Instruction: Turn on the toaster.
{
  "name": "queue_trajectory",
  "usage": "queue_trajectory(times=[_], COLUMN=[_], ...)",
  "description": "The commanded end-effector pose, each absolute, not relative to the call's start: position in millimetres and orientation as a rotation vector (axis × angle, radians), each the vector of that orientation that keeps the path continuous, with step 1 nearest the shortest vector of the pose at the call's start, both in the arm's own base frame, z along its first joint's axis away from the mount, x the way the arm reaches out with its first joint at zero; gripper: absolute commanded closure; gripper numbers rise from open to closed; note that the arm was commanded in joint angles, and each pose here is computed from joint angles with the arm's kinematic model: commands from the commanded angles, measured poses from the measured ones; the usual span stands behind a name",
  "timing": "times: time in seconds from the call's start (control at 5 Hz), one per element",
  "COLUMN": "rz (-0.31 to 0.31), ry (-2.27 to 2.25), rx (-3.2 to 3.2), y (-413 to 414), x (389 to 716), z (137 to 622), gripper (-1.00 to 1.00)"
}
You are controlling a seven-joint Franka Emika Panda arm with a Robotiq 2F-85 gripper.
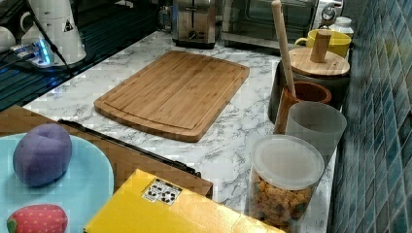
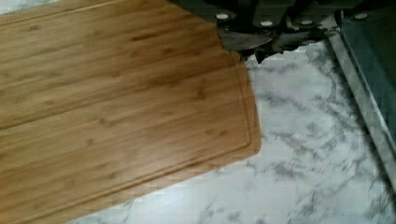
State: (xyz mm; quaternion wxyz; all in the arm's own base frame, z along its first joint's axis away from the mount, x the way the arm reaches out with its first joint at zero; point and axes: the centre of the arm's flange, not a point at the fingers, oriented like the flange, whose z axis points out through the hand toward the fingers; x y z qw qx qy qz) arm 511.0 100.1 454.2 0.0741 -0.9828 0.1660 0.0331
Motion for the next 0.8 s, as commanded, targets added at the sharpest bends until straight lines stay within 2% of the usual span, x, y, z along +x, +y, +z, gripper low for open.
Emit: queue_trajectory(times=[0.2,0.6,0.8], rz=[0.175,0.271,0.239], ry=[0.160,0.013,-0.037], rx=[-2.938,-2.966,-2.928], y=[180,188,185], x=[437,412,396], z=[442,392,393], gripper=[1.00,1.00,1.00])
